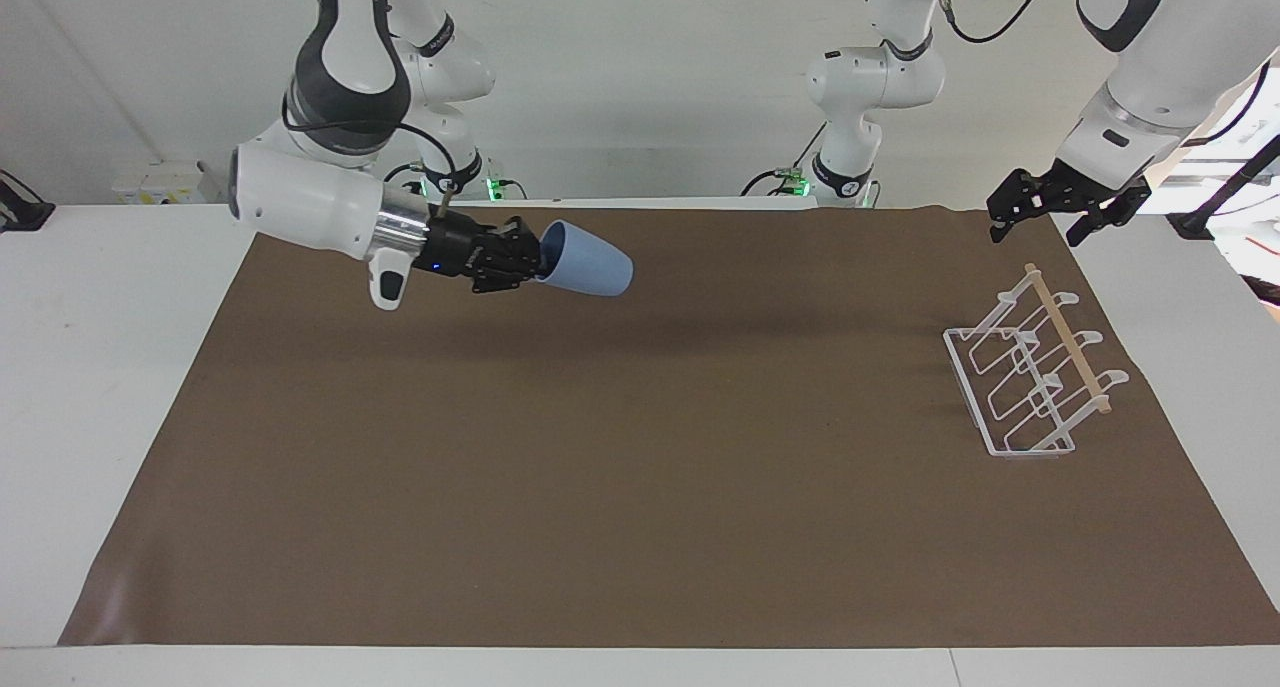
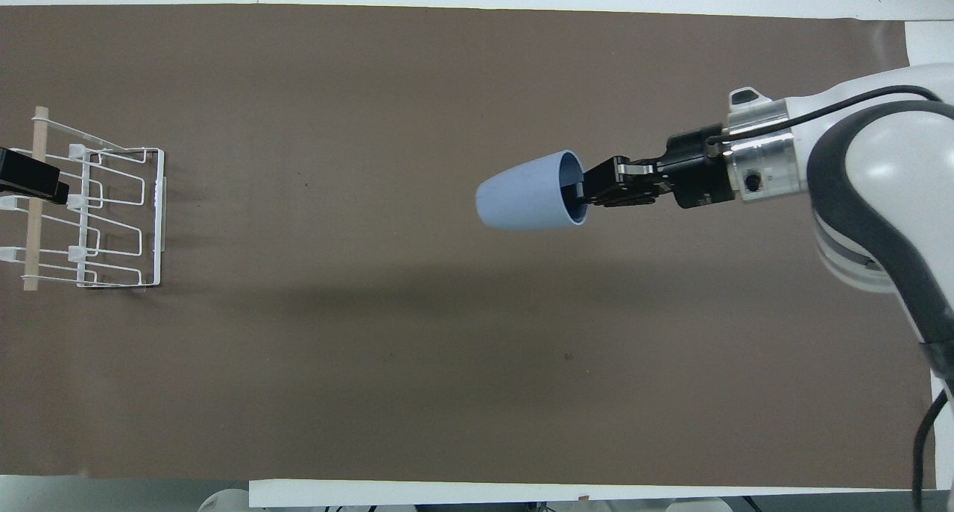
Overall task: Hang cup on cup holder
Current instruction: 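Lift the blue cup with the right gripper and carry it toward the rack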
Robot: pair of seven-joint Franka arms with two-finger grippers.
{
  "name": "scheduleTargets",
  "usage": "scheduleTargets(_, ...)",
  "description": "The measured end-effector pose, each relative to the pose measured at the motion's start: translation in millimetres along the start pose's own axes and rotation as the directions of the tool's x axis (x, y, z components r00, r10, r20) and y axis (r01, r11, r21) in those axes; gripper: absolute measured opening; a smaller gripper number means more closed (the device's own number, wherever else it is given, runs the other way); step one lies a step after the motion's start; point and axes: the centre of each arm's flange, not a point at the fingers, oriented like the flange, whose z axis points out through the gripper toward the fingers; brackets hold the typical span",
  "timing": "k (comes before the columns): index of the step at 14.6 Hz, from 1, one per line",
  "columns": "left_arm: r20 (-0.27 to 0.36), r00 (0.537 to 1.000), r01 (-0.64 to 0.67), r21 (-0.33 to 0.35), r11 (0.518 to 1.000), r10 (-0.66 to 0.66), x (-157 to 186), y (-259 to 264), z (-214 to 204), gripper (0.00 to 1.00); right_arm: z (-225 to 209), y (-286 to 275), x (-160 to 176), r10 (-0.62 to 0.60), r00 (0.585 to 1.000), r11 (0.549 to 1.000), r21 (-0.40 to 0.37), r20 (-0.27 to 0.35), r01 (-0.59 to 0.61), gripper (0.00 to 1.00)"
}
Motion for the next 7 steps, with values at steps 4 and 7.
scheduleTargets(4,0.05,0.937,0.349,-0.088,0.933,-0.346,-4.2,34.1,-2.2,1.0,54.6,-34.3,-8.0,0.07,0.996,0.991,0.119,-0.051,-0.063,0.04)
scheduleTargets(7,0.11,0.787,0.617,-0.114,0.779,-0.608,-9.8,97.4,-8.2,1.0,77.0,-43.6,-16.8,0.094,0.995,0.988,0.124,-0.029,-0.09,0.04)
